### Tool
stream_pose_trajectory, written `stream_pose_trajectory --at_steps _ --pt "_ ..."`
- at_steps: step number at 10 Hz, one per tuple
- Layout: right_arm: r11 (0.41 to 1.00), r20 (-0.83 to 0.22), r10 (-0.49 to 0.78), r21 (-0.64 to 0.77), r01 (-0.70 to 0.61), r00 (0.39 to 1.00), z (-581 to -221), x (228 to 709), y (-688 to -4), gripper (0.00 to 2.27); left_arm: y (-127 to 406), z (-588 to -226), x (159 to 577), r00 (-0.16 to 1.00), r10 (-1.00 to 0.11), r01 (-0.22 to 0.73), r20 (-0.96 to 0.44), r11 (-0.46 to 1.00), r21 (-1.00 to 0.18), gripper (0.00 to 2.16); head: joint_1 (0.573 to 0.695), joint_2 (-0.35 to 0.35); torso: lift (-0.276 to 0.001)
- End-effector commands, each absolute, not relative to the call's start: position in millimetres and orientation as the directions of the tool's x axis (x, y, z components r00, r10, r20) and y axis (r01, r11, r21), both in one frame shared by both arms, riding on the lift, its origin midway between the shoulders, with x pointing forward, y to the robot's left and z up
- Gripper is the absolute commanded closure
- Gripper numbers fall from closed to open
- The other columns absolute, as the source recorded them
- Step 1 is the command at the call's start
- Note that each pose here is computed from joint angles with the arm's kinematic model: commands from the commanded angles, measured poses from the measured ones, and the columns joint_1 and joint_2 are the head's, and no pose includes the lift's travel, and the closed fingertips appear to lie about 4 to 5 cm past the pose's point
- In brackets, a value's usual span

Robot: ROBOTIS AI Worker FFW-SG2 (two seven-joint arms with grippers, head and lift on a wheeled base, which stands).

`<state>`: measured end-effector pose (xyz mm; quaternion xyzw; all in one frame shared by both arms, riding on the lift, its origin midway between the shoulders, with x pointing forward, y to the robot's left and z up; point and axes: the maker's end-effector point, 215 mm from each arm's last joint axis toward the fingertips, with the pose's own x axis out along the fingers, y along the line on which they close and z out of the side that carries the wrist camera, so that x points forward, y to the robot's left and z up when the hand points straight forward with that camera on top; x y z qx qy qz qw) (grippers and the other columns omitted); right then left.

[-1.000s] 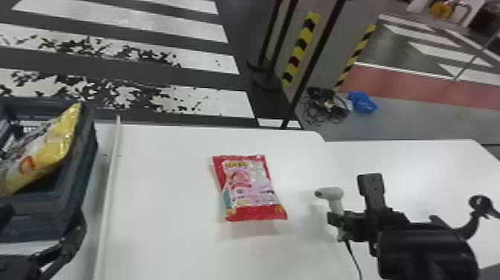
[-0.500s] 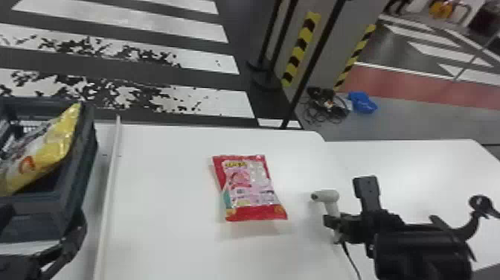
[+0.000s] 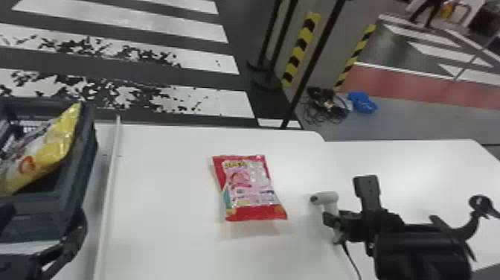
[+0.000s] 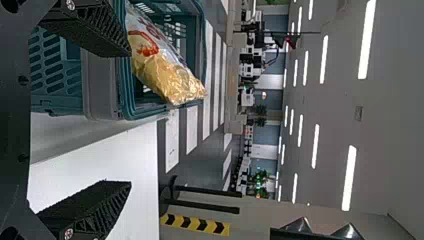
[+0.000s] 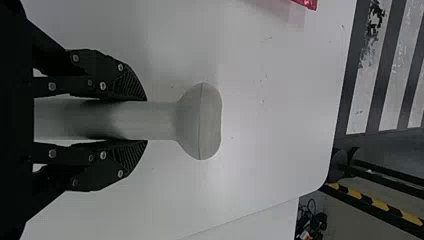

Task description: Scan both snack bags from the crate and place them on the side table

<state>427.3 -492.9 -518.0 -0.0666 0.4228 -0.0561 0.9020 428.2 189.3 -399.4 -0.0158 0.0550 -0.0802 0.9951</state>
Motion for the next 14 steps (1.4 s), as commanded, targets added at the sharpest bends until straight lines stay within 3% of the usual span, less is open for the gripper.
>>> stream_pose_trajectory --at_steps 1,3,7,11,14 --pt "0.985 -0.756 -0.158 -0.168 0.046 0.635 -519 428 -492 0.41 189 -398 428 0.981 -0.162 0.159 -0.104 0.987 -0.040 0.08 0.695 -0.350 -0.095" --pt "0.982 -0.752 -0.178 -0.181 0.061 0.634 -518 428 -496 0.11 189 -398 428 0.981 -0.162 0.159 -0.106 0.986 -0.041 0.08 0.695 -0.350 -0.095" --pt "0.973 -0.685 -0.229 -0.191 0.132 0.692 -463 430 -503 0.10 189 -396 428 0.981 -0.163 0.160 -0.103 0.986 -0.038 0.08 0.695 -0.350 -0.095" --pt "0.994 -0.714 0.022 0.089 0.060 0.700 -451 426 -434 0.12 189 -396 428 0.982 -0.161 0.158 -0.103 0.987 -0.038 0.08 0.695 -0.349 -0.095" --pt "0.969 -0.702 0.181 0.248 -0.003 0.689 -447 441 -384 0.12 189 -399 428 0.981 -0.162 0.159 -0.107 0.987 -0.039 0.08 0.695 -0.292 -0.095"
